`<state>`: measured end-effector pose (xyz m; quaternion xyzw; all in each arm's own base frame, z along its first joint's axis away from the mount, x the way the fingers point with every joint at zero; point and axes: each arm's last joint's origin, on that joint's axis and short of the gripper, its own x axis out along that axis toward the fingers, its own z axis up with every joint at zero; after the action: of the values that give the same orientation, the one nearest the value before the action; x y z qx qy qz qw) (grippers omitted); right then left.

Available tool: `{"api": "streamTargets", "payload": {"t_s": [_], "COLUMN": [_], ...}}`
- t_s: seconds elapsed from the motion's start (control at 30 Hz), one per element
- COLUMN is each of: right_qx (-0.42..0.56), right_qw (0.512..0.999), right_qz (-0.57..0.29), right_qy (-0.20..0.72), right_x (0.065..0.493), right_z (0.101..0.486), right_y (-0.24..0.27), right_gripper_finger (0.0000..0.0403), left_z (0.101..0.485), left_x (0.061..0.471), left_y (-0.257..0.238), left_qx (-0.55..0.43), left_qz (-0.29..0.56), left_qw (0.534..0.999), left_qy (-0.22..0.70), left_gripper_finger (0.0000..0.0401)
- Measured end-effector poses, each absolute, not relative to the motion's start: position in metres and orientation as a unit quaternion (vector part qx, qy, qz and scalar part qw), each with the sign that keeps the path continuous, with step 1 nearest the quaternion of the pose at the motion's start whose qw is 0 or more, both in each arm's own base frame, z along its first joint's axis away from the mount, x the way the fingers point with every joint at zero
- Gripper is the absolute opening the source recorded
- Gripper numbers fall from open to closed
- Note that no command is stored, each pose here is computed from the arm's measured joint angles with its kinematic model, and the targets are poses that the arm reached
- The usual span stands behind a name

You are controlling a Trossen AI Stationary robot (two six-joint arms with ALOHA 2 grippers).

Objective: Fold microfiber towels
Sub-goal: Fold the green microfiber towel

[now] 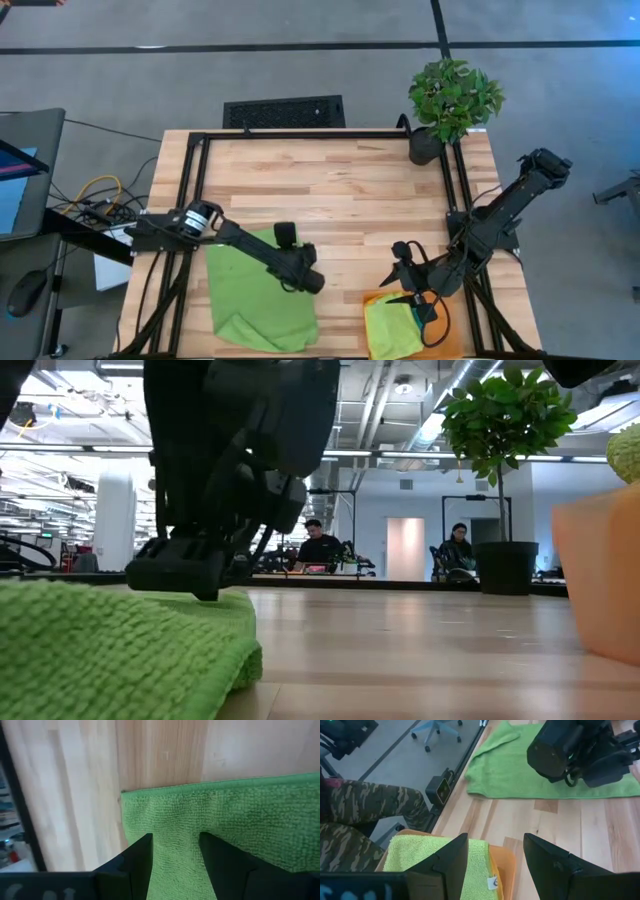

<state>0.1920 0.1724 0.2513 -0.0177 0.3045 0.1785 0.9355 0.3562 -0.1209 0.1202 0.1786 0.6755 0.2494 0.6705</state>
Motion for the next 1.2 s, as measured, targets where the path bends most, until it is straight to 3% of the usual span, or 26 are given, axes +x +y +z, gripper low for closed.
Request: {"api": "streamTargets", "payload": {"t_s": [0.47, 0.77, 0.97, 1.2], "right_qx": [-0.018, -0.019, -0.023, -0.032], "right_qw": [0.935, 0.935, 0.939, 0.940], "right_qz": [0.178, 0.177, 0.162, 0.141], "right_qy": [0.306, 0.306, 0.303, 0.310], "right_x": [0.192, 0.192, 0.193, 0.201], "right_z": [0.251, 0.251, 0.251, 0.249], "right_y": [0.172, 0.172, 0.170, 0.159], "right_gripper_finger": [0.0216, 0.0216, 0.0216, 0.0216], "left_z": [0.115, 0.116, 0.172, 0.258], "left_x": [0.370, 0.382, 0.374, 0.337], "left_y": [-0.060, -0.006, -0.016, -0.055], "left_qx": [0.211, 0.207, 0.160, 0.048], "left_qz": [0.259, 0.311, 0.274, 0.137], "left_qw": [0.646, 0.646, 0.705, 0.792], "left_qy": [0.686, 0.665, 0.634, 0.594], "left_gripper_finger": [0.0162, 0.0162, 0.0162, 0.0162]}}
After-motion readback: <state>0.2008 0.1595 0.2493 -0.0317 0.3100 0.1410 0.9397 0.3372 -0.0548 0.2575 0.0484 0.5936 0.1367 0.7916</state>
